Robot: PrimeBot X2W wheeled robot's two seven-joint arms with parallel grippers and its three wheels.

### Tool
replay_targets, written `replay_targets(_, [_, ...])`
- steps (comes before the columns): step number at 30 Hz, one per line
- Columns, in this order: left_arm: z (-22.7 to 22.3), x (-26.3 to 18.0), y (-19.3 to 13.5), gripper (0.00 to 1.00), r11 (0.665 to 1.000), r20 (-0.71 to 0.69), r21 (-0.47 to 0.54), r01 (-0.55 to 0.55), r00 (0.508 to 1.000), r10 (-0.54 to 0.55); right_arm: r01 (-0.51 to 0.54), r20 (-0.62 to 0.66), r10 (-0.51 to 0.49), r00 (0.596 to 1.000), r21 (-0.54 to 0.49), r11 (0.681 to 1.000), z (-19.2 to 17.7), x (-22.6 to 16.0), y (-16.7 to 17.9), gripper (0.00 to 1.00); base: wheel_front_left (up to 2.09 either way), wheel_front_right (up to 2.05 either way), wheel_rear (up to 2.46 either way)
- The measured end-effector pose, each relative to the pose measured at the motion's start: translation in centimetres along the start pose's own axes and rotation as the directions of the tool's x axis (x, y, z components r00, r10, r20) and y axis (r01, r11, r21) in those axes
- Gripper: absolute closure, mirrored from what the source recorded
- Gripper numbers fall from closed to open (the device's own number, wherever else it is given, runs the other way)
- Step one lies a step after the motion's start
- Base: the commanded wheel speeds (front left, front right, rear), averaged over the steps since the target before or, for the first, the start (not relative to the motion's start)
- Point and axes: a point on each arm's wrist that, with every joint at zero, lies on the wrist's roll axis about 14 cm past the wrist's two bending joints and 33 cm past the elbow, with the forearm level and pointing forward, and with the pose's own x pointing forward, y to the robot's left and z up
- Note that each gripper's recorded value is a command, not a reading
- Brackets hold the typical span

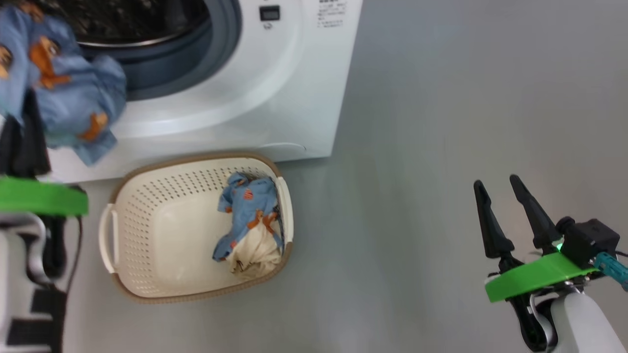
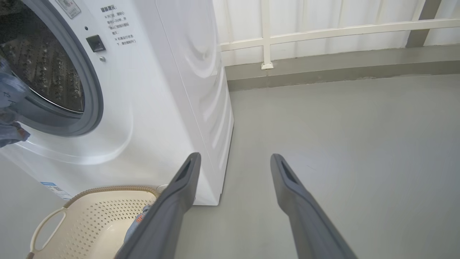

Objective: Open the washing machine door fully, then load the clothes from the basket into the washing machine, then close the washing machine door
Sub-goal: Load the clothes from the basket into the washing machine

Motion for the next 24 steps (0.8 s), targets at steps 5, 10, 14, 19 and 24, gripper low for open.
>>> replay_targets(5, [-1.4,4.6,0.0,1.0,1.0,-0.018,-0.012,0.007,1.0,-0.007,0.034,-0.019,-0.034,0.999,0.002,0.999,-1.0,0.5,-0.9,0.0,0.0,0.0,0.0])
replay_targets(10, [-3.4,8.5,-0.5,1.0,1.0,-0.059,-0.01,0.023,0.998,-0.024,0.061,-0.036,-0.061,0.997,0.005,0.998,-1.8,0.6,-1.6,0.0,0.0,0.0,0.0])
replay_targets(14, [-5.1,11.1,-0.9,1.0,0.999,-0.091,-0.015,0.028,0.995,-0.029,0.079,-0.042,-0.079,0.996,0.005,0.997,-2.1,0.9,-2.0,0.0,0.0,0.0,0.0])
replay_targets(19, [-5.5,14.1,-1.7,1.0,0.998,-0.08,-0.003,0.057,0.995,-0.057,0.103,-0.05,-0.103,0.993,-0.005,0.995,-2.5,1.1,-2.8,0.0,0.0,0.0,0.0])
replay_targets(24, [-5.7,16.1,-2.9,1.0,0.996,-0.051,0.005,0.089,0.995,-0.088,0.135,-0.066,-0.135,0.989,-0.009,0.991,-3.1,0.8,-3.7,0.0,0.0,0.0,0.0])
